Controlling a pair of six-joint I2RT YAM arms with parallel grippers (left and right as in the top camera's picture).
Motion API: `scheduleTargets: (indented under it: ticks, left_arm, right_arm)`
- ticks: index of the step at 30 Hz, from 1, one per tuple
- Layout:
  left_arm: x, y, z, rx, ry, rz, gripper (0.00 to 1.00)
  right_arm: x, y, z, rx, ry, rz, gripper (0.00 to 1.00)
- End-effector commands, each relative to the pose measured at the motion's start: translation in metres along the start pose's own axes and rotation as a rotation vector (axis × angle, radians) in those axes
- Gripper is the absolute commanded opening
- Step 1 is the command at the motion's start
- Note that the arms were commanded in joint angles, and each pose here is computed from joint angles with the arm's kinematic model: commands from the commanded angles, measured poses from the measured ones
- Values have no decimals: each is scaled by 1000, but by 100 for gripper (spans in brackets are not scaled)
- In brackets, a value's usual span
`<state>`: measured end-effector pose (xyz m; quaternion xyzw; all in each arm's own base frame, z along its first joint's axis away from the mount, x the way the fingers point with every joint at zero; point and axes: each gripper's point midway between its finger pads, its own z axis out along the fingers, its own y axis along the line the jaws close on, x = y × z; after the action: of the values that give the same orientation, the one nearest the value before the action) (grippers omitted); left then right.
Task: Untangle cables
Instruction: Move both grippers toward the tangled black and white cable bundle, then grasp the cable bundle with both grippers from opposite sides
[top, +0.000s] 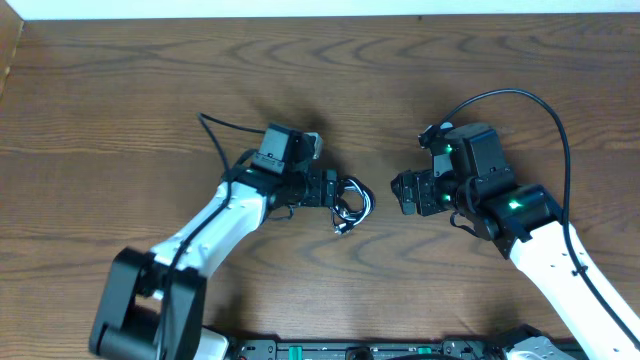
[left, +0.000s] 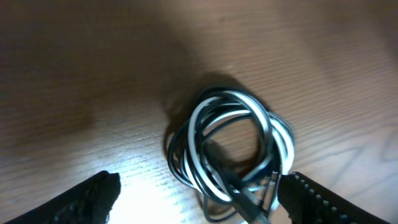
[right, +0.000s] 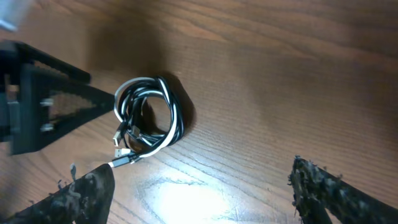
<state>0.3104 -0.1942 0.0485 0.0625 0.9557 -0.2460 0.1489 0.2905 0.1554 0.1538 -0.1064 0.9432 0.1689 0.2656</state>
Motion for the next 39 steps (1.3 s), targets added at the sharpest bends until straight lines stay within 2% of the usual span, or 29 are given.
scheduleTargets:
  ticks: [1,11,13,18,21,26,30,34,39]
  left_arm:
    - [6,-1,15,3,39,-29,82]
    - [28,-6,37,-5,121,-8,49]
    - [28,-6,37,-5,122,-8,37]
    - [27,-17,31,49,122,-4,13]
    - [25,-26,22,79,113,1,9]
    - [23,-35,3,99,93,11,8]
    - [22,-42,-10,113,79,19,8]
    - [25,-59,-19,203,93,28,8]
    - [34,-60,-21,213,130,45,8]
  right_arm:
    - [-2,-2,-2,12,-8,5,84]
    - [-2,-8,-1,45,-9,6,84]
    - [0,-10,1,57,2,8,84]
    - [8,-14,12,68,51,14,85]
    - [16,-17,21,78,97,21,84]
    - [32,-14,41,44,188,37,83]
    - [44,3,58,-71,264,60,84]
    - [54,18,76,-179,328,86,84]
    - [57,13,92,-174,346,114,77]
